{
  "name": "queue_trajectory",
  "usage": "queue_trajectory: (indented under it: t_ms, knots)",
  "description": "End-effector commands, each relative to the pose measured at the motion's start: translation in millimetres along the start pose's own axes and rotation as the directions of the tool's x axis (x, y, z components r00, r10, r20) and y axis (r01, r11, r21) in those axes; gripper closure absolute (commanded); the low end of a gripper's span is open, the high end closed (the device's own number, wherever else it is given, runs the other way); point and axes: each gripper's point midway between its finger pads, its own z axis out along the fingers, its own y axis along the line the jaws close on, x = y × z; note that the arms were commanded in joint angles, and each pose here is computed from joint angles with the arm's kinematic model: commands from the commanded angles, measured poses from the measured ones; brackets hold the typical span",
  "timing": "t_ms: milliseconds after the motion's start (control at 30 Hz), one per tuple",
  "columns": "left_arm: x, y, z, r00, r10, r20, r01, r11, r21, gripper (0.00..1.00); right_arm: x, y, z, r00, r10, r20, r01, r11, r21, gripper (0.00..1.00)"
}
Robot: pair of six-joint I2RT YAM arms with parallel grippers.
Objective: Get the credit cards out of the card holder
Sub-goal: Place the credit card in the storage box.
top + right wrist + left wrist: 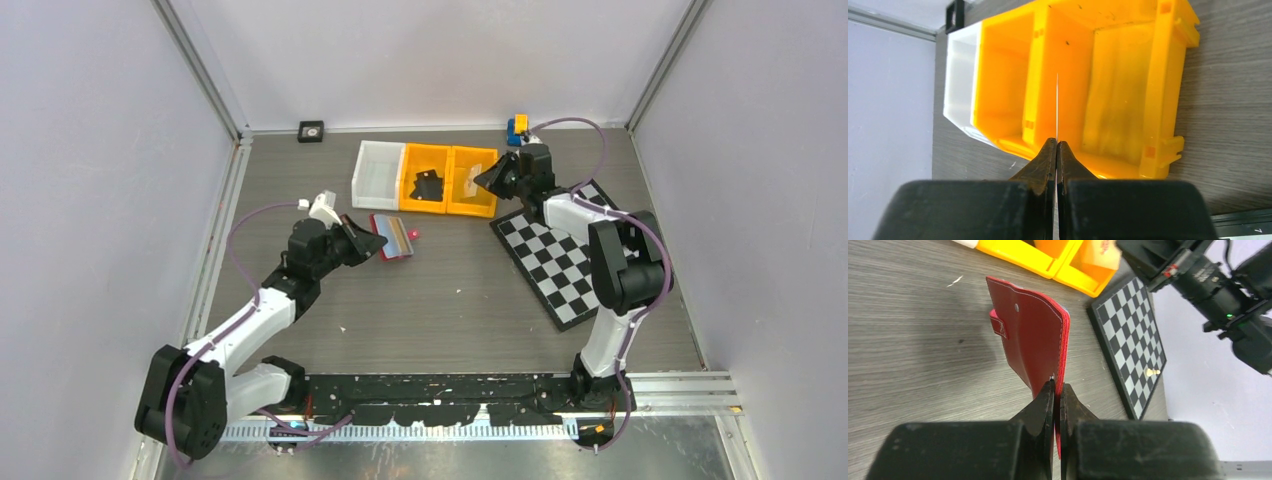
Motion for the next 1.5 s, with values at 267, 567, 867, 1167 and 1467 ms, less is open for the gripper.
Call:
queue_trajectory:
  t_ms: [267,567,867,1167,1467]
  knots:
    - [-50,2,-27,0.971,0.106,0.215,-0.081,0.989,-0.121,1.00,-36,19,-12,0.988,-0.069,0.136,0.071,0.997,-0.007,1.00]
    - [-62,22,-43,0.944,0.072,0.321,-0.001,0.976,-0.217,1.00,-41,10,22,0.990,-0.124,0.070,0.120,0.991,0.054,1.00]
    - [-57,14,-38,0.957,0.065,0.284,-0.014,0.984,-0.177,1.00,-46,10,20,0.988,-0.148,0.055,0.143,0.986,0.086,1.00]
    - [-71,29,-61,0.921,0.062,0.386,0.046,0.963,-0.264,1.00,-43,79,6,0.972,-0.223,0.071,0.223,0.975,-0.001,1.00]
    - [-74,44,-69,0.904,0.046,0.426,0.105,0.940,-0.324,1.00,0,159,50,0.982,-0.189,0.030,0.191,0.976,-0.107,1.00]
